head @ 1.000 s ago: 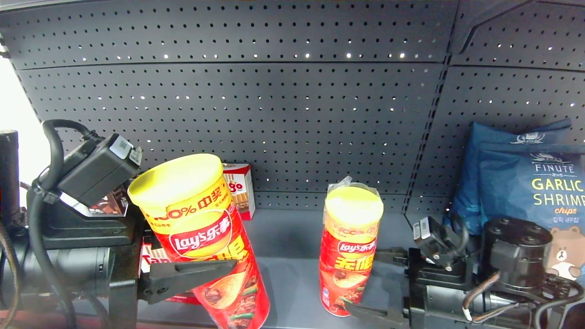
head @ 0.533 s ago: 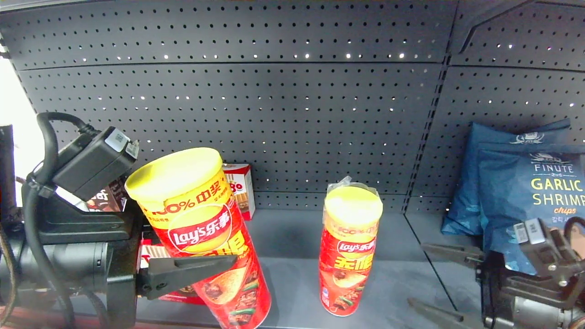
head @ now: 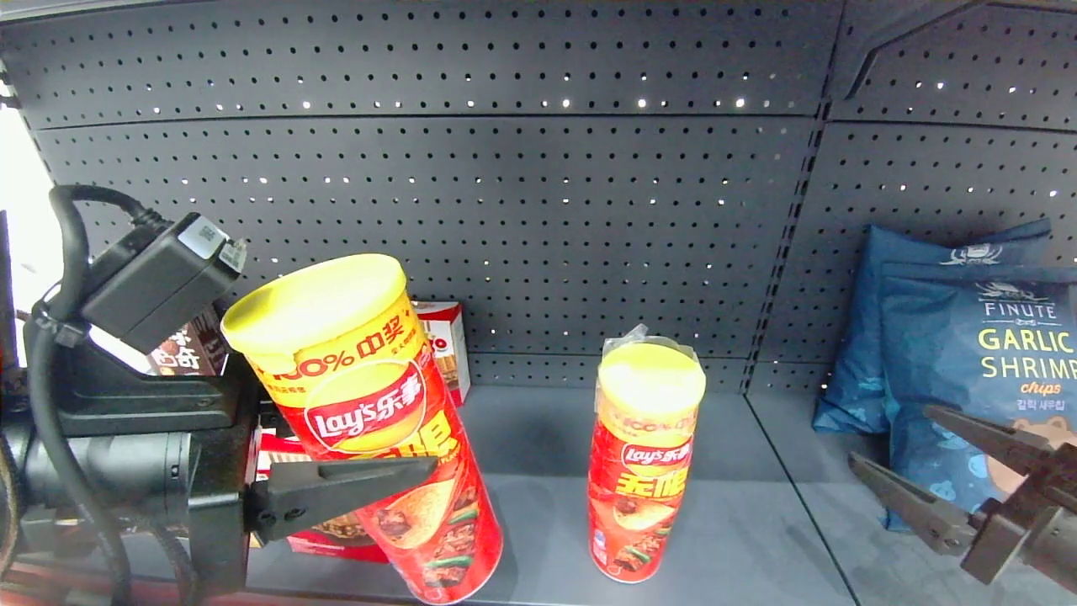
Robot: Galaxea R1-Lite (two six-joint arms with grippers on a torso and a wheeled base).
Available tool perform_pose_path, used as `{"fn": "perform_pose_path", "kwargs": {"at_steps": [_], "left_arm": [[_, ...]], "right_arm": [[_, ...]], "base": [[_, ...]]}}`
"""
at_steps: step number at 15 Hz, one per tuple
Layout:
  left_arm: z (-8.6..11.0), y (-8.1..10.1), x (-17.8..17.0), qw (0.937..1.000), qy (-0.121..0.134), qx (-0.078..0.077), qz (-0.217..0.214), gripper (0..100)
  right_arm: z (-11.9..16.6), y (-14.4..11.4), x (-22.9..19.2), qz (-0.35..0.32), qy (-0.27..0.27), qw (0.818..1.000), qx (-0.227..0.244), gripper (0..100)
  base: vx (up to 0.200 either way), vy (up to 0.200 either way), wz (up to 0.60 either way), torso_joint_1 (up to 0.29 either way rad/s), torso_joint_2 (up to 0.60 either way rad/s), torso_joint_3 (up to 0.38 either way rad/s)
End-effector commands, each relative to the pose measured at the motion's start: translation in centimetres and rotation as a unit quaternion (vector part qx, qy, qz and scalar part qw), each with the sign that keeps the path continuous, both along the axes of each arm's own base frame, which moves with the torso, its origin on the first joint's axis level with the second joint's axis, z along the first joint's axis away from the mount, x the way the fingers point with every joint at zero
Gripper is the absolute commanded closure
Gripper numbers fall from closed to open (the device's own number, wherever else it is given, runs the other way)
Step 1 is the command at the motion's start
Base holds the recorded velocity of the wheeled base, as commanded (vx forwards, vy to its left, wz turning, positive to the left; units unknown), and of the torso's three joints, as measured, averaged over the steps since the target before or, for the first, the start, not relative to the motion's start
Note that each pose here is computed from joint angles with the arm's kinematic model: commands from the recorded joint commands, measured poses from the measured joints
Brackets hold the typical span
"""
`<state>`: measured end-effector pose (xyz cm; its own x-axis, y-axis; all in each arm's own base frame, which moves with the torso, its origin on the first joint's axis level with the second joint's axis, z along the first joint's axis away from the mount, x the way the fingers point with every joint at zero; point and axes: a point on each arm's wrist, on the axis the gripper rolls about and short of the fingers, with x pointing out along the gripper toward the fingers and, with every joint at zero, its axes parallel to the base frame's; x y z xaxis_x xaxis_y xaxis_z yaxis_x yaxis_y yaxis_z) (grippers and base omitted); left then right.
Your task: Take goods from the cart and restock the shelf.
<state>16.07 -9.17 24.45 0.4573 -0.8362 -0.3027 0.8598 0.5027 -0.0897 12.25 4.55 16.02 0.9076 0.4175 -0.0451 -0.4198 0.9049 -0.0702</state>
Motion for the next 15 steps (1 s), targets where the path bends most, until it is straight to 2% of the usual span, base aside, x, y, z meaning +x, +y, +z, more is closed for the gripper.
{"fn": "perform_pose_path", "kwargs": {"at_steps": [1, 3, 5, 8, 10, 11, 12, 15], "left_arm": [[0.2, 0.0, 0.1, 1.0000, -0.003, -0.001, 0.000, 100], [0.3, -0.1, 0.1, 1.0000, -0.005, -0.003, -0.001, 100], [0.4, -0.4, 0.1, 1.0000, -0.006, -0.002, -0.007, 100], [1.0, -1.0, 0.6, 0.9998, -0.011, -0.005, -0.015, 100], [1.6, -1.5, 1.6, 0.9997, -0.016, -0.007, -0.016, 100], [1.7, -1.5, 1.6, 0.9997, -0.017, -0.007, -0.017, 100], [1.8, -1.7, 1.9, 0.9997, -0.013, -0.006, -0.019, 100], [2.0, -1.8, 2.2, 0.9997, -0.017, -0.006, -0.018, 100]], "right_arm": [[-0.2, -1.7, -3.6, -0.040, -0.018, 0.999, 0.008, 0], [-1.7, -3.4, -5.6, -0.114, -0.023, 0.993, 0.015, 0], [-2.0, -4.1, -6.9, -0.163, -0.028, 0.986, 0.018, 0], [-3.0, -4.4, -9.1, -0.188, -0.030, 0.981, 0.018, 0], [-5.3, -4.5, -11.9, -0.222, -0.020, 0.975, 0.014, 0], [-5.5, -4.5, -12.1, -0.224, -0.020, 0.974, 0.014, 0], [-7.8, -4.4, -14.0, -0.245, -0.009, 0.969, 0.013, 0], [-7.7, -4.6, -13.9, -0.270, -0.012, 0.963, 0.015, 0]], "base": [[0.000, 0.000, 0.00, 0.000, 0.00, 0.000], [0.000, 0.000, 0.00, 0.000, 0.00, 0.000], [0.000, 0.000, 0.00, 0.000, 0.00, 0.000], [0.000, 0.000, 0.00, 0.000, 0.00, 0.000], [0.000, 0.000, 0.00, 0.000, 0.00, 0.000], [0.000, 0.000, 0.00, 0.000, 0.00, 0.000], [0.000, 0.000, 0.00, 0.000, 0.00, 0.000], [0.000, 0.000, 0.00, 0.000, 0.00, 0.000]]}}
